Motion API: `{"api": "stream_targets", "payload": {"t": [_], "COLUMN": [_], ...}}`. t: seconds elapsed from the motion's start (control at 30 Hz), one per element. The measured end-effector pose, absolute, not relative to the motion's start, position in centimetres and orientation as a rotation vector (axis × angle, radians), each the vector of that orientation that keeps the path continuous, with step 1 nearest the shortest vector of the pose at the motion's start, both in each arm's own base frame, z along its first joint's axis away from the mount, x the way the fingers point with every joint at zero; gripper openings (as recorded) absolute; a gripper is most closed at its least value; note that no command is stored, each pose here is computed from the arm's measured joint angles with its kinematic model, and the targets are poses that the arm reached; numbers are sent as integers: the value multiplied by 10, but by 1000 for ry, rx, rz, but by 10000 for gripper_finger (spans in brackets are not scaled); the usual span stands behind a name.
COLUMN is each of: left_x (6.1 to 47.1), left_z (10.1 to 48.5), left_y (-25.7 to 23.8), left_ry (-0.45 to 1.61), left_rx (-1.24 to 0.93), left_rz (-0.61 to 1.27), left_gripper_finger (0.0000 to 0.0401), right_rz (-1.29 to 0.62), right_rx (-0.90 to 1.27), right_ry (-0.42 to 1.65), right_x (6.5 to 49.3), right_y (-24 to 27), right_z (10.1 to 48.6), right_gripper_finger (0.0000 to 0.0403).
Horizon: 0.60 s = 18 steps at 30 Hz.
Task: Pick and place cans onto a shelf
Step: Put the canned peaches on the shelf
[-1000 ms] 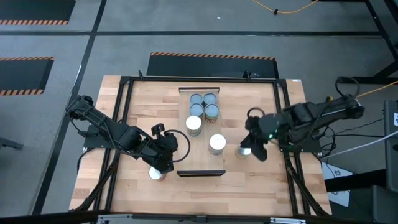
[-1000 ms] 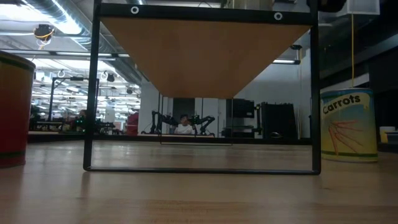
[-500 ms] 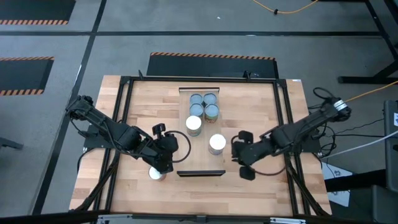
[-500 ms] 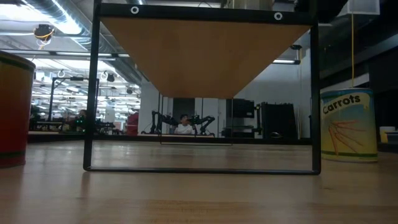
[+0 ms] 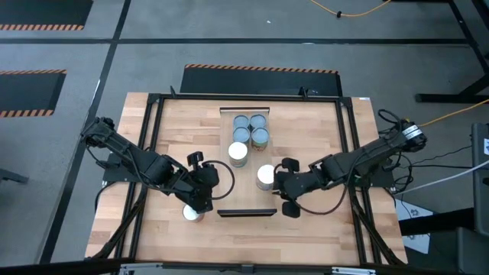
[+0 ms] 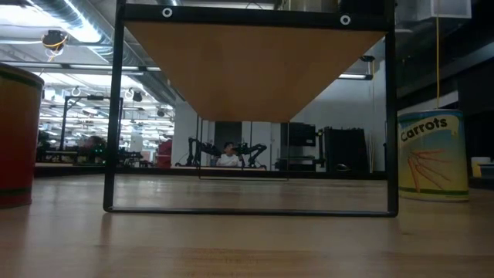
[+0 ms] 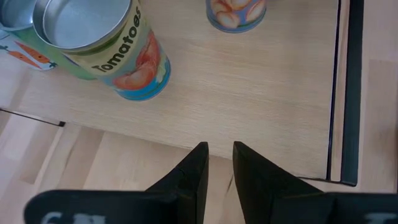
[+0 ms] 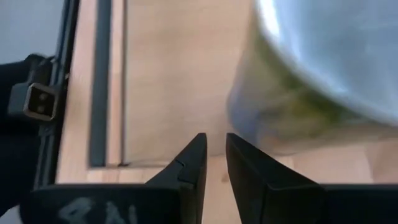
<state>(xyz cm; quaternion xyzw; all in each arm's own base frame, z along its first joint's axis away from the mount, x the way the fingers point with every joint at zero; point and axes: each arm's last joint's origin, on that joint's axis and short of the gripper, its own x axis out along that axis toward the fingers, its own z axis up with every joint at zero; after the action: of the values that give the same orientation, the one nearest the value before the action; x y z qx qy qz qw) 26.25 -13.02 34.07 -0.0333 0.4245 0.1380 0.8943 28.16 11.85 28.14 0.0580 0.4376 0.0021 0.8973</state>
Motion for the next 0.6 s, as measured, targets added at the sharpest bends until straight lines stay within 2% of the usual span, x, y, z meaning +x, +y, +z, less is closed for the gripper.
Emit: {"api": "stream_targets", "payload": {"t": [0.6], "left_x": [263], "left_z": [341], "left_y": [-130], "left_ry": [880], "left_rx": [-69], "left_rz": [286], "left_gripper_finger": [66], "right_rz": [-198], "right_rx": [92], "right_ry": [858], "right_x": [298], "right_y": [70], "right_z": [283], "right_gripper_finger": [66]}}
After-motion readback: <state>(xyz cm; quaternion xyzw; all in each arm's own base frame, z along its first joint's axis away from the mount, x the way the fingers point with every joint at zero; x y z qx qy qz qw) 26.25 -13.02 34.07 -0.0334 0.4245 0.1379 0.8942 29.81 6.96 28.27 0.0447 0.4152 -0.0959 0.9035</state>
